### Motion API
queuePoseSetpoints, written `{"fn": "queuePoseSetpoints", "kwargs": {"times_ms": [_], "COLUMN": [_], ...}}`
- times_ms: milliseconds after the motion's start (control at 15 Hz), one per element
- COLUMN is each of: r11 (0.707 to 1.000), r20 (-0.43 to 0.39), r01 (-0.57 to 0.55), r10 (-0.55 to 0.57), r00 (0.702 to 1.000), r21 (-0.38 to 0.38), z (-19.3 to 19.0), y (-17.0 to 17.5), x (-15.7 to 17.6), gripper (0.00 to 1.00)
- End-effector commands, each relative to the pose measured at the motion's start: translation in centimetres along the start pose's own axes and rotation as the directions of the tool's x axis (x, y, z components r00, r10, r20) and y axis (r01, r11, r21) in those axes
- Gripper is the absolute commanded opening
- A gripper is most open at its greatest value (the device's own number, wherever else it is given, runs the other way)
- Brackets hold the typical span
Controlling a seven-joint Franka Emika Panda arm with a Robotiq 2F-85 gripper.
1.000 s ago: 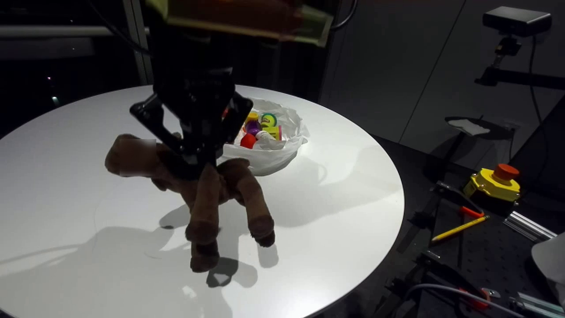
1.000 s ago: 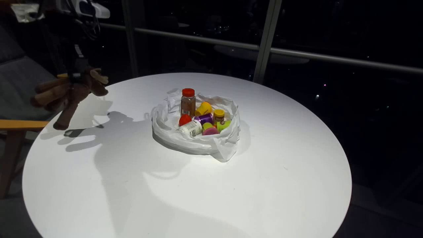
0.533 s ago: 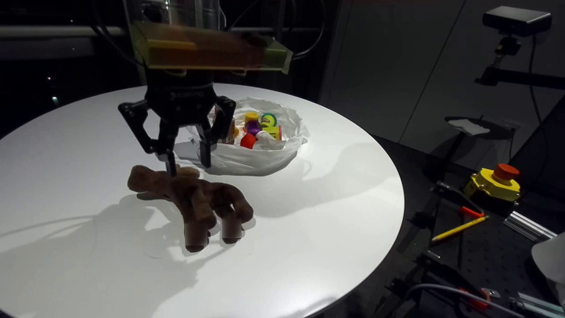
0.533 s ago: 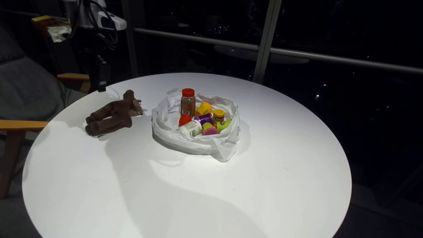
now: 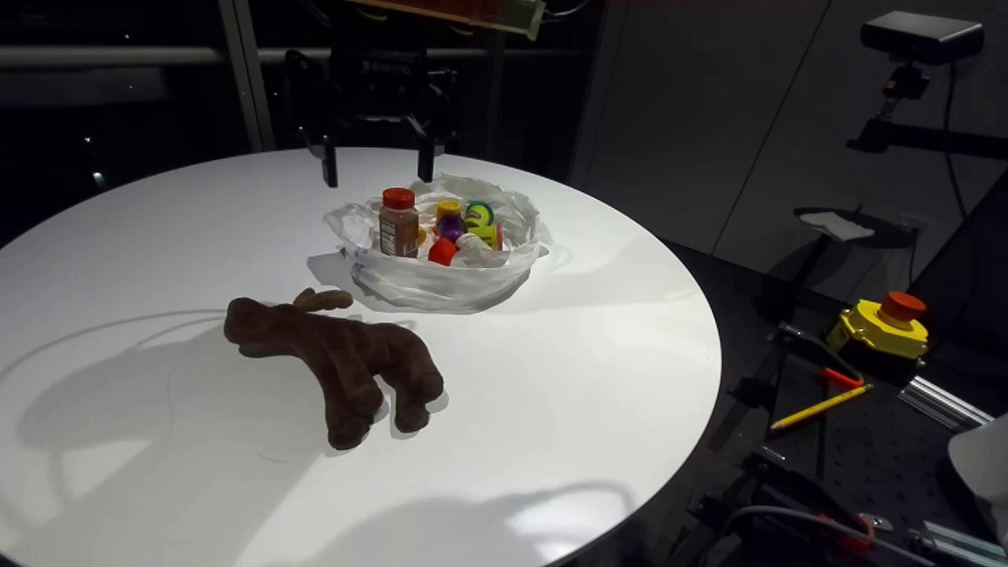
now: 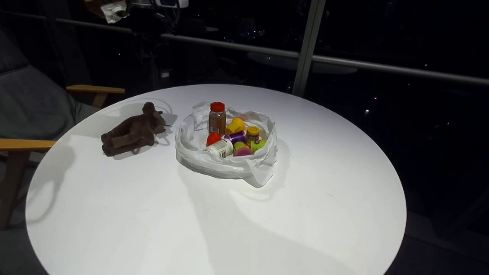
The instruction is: Remove all the objects from the plastic and put them on the table.
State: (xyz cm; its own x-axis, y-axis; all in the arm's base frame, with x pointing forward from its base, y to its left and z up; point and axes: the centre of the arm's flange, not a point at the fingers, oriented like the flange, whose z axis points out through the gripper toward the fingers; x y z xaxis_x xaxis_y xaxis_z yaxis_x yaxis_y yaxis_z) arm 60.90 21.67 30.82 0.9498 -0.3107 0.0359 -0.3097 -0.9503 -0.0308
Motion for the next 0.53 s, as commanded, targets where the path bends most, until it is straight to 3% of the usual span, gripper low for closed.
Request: {"fn": "queuePoseSetpoints", "kwargs": {"times_ms": [0,267,467], "r11": [0.993,0.976,0.973], "r20": [-0.01,-0.024,-0.038], "r01": [0.05,0.122,0.173], "r10": [-0.051,-0.129,-0.181], "r00": [0.999,0.991,0.983], "r21": [-0.104,-0.182,-0.153], "z": [0.2,-0.4,-0.8], "y": [2.5,4.5,4.4], "x": [3.6,6.7,8.0], "gripper": [1.0,1.0,1.0]}}
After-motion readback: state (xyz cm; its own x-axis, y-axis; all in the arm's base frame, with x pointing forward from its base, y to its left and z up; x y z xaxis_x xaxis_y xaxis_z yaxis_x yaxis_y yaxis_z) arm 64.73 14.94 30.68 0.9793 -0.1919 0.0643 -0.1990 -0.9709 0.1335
